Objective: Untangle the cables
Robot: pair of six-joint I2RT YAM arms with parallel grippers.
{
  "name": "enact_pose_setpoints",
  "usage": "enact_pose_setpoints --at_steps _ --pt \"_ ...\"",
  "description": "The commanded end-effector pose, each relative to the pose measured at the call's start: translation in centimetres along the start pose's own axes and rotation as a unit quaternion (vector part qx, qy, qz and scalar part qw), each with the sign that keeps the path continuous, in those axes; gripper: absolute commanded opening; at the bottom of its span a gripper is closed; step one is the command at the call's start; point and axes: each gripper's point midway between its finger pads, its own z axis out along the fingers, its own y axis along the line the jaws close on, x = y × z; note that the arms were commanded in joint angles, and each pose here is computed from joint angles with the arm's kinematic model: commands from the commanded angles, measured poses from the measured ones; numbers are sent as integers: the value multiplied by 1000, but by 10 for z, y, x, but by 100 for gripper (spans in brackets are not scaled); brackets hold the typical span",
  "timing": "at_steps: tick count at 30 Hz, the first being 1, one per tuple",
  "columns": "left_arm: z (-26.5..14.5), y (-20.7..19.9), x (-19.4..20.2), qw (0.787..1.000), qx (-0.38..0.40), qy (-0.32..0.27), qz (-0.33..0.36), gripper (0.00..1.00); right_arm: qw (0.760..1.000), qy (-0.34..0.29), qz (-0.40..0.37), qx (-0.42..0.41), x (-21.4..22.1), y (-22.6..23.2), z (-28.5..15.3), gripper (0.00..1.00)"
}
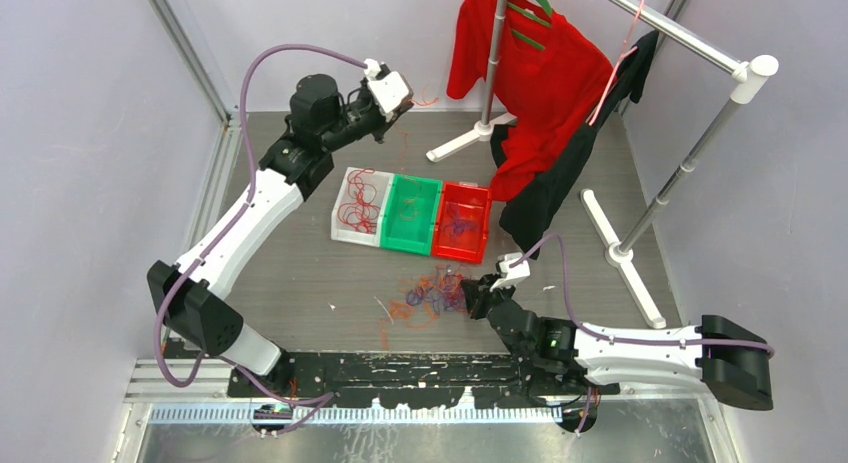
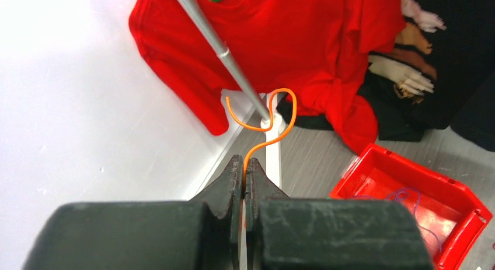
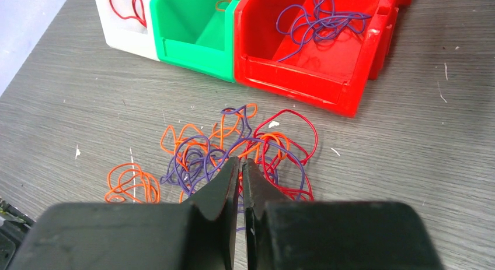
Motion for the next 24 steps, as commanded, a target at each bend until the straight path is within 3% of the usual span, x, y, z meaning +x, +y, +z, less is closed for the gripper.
enact_pose_setpoints --at_steps 1,9,19,24 --pt "0 14 5 998 -35 24 48 0 999 -20 29 3 -9 4 2 12" --pt "-12 -37 76 990 2 135 34 0 999 -13 45 5 -4 5 3 12" --pt "-11 -68 149 956 23 292 29 0 998 -14 54 9 -6 7 4 12" --pt "-11 -83 179 945 48 323 38 0 998 -12 52 13 -4 5 4 11"
